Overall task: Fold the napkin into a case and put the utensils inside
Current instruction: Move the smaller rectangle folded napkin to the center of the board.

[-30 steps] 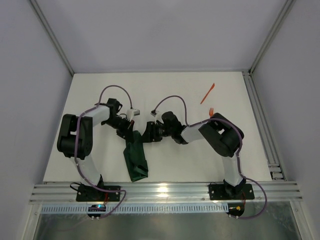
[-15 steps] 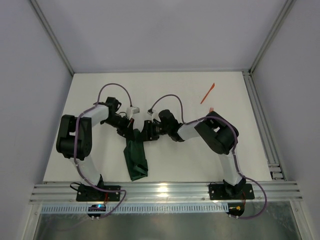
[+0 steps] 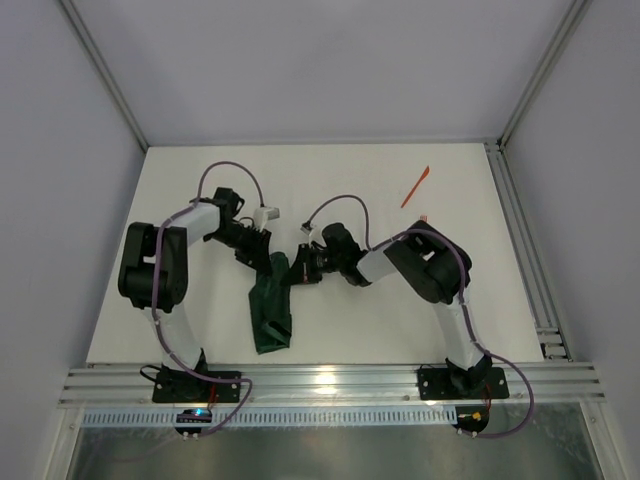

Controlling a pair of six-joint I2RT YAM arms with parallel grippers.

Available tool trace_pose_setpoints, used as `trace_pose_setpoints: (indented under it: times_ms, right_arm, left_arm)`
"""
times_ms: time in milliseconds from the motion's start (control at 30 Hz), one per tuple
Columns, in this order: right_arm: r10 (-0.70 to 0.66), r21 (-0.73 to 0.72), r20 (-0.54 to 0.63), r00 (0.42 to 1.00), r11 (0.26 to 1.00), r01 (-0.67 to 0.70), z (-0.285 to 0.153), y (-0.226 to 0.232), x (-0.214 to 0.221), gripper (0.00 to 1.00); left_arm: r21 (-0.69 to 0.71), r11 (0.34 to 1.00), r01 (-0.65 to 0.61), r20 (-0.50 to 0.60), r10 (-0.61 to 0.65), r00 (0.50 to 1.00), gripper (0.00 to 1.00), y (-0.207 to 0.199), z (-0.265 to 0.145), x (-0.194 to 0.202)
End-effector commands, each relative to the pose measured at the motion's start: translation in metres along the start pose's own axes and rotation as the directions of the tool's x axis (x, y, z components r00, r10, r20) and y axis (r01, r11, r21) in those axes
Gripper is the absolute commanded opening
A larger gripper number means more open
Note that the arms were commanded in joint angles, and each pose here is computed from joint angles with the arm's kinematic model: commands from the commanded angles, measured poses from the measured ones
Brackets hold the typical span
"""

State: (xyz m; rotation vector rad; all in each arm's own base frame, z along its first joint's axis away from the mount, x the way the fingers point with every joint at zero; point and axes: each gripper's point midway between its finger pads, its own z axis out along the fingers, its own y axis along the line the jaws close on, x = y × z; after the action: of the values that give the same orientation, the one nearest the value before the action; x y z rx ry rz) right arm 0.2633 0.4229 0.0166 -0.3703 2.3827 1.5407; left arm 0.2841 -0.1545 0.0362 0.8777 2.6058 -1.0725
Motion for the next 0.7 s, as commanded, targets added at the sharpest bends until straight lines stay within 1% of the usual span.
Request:
trace_pose_setpoints:
  times_ms: [0,33,100,133,167,233,300,500,600,667]
  right_arm:
    - [0.056,0.074,0.053,0.997,0.995,-0.06,-0.017,-0.022,0.004,0.04]
    - [0.058,0.081,0.063,0.996,0.995,-0.063,-0.02,-0.022,0.004,0.04]
    - [0.058,0.105,0.084,0.995,0.992,-0.067,-0.027,-0.027,0.007,0.04]
    - [0.047,0.108,0.091,0.995,0.993,-0.057,-0.031,-0.024,0.007,0.04]
    - [0.054,0.132,0.095,0.994,0.989,-0.066,-0.036,-0.03,0.014,0.04]
    - [0.049,0.146,0.112,0.992,0.987,-0.065,-0.045,-0.028,0.017,0.04]
    - [0.063,0.182,0.13,0.99,0.98,-0.087,-0.054,-0.037,0.027,0.04]
    - [0.092,0.18,0.184,0.979,0.976,-0.126,-0.067,-0.036,0.033,0.04]
    - [0.097,0.192,0.21,0.973,0.972,-0.138,-0.071,-0.038,0.031,0.04]
    - [0.103,0.2,0.228,0.968,0.968,-0.15,-0.074,-0.04,0.031,0.04]
  left_arm:
    - [-0.021,0.999,-0.039,0.056,0.04,0.998,0.3,-0.004,-0.016,-0.024]
    - [-0.025,0.998,-0.052,0.065,0.054,0.996,0.33,-0.007,-0.021,-0.03]
    - [-0.03,0.997,-0.069,0.082,0.072,0.994,0.36,-0.017,-0.033,-0.036]
    - [-0.04,0.996,-0.076,0.097,0.08,0.992,0.38,-0.019,-0.041,-0.041]
    - [-0.046,0.996,-0.076,0.104,0.081,0.991,0.4,-0.021,-0.046,-0.042]
    - [-0.096,0.993,-0.074,0.096,0.083,0.992,0.42,-0.02,-0.057,-0.04]
    - [-0.117,0.991,-0.071,0.071,0.08,0.994,0.42,-0.017,-0.056,-0.031]
    - [-0.098,0.991,-0.092,-0.08,0.084,0.993,0.43,-0.014,-0.021,0.01]
    - [-0.082,0.991,-0.11,-0.136,0.098,0.986,0.44,-0.018,-0.004,0.02]
    - [-0.038,0.993,-0.109,-0.16,0.102,0.982,0.45,-0.026,0.006,0.025]
